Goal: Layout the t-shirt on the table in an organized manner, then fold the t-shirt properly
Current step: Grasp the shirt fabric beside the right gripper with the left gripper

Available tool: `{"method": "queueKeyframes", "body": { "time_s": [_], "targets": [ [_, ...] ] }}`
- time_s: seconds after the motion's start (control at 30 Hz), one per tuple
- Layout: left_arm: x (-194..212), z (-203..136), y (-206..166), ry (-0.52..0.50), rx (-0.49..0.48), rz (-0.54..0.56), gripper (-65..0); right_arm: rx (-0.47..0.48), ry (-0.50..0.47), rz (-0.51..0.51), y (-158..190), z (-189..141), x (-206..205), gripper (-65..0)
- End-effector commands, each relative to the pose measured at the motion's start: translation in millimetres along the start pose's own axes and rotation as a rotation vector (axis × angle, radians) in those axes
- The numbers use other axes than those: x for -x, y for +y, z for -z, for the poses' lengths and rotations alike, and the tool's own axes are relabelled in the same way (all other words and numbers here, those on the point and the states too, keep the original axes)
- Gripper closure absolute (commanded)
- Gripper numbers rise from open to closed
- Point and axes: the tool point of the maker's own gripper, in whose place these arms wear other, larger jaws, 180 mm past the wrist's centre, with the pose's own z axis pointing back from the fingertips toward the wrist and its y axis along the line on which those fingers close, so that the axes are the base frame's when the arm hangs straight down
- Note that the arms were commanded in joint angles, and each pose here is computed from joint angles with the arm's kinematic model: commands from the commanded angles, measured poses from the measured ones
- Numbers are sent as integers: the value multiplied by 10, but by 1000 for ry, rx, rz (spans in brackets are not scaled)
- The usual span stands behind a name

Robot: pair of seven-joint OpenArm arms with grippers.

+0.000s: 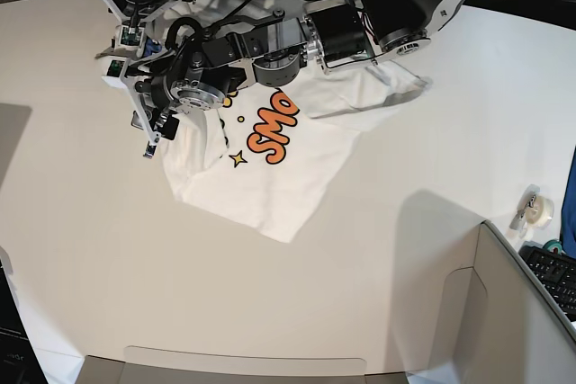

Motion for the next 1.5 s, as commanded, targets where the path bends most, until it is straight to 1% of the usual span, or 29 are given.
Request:
{"method": "queueKeyframes", "body": {
  "time_s": [0.0, 0.1, 0.23, 0.47, 0.67, 0.73, 0.87, 0.97, 1.03, 1.07, 1.1, 1.17, 1.23, 1.27, 1.33, 1.4, 1.47],
  "targets": [
    [-130, -51, 158, -31, -37, 15, -270, -2, -1, 2, -10, -24, 5, 0],
    [-108, -43, 180, -23, -39, 18, -270, -22, -2, -7, 62, -45, 11, 0],
    [11, 42, 117, 11, -15, 7, -270, -45, -4, -17, 142, -69, 14, 0],
    [-53, 70, -26, -23, 13, -7, -270, -40, -3, -16, 128, -62, 14, 0],
    [-123, 118, -330, -14, 68, 88, -270, -41, -4, -17, 131, -63, 14, 0],
    [-66, 170, -435, 10, 93, 118, -270, -41, -4, -17, 131, -63, 14, 0],
    [58, 260, -591, 48, 134, 143, -271, -41, 0, -19, 130, -67, 32, 0],
    [115, 283, -610, 65, 146, 146, -271, -42, 0, -21, 131, -68, 33, 0],
    [180, 294, -517, 88, 134, 158, -267, -41, -1, -23, 128, -67, 32, 0],
    [194, 295, -486, 92, 129, 162, -253, -40, -2, -24, 124, -65, 32, 0],
    [197, 297, -481, 93, 129, 162, -226, -40, -2, -24, 124, -65, 32, 0],
    [192, 297, -482, 89, 129, 162, -134, -40, -2, -24, 124, -65, 32, 0],
    [194, 296, -470, 90, 128, 165, -11, -40, -2, -24, 124, -65, 32, 0],
    [184, 292, -468, 88, 126, 165, 0, -40, -2, -25, 120, -64, 31, 0],
    [175, 288, -456, 85, 122, 169, -11, -39, -1, -27, 116, -64, 36, 0],
    [162, 287, -456, 79, 122, 169, -5, -38, -1, -26, 112, -63, 35, 0],
    [32, 249, -419, 27, 108, 165, -5, -36, -1, -26, 107, -61, 34, 0]
  ]
}}
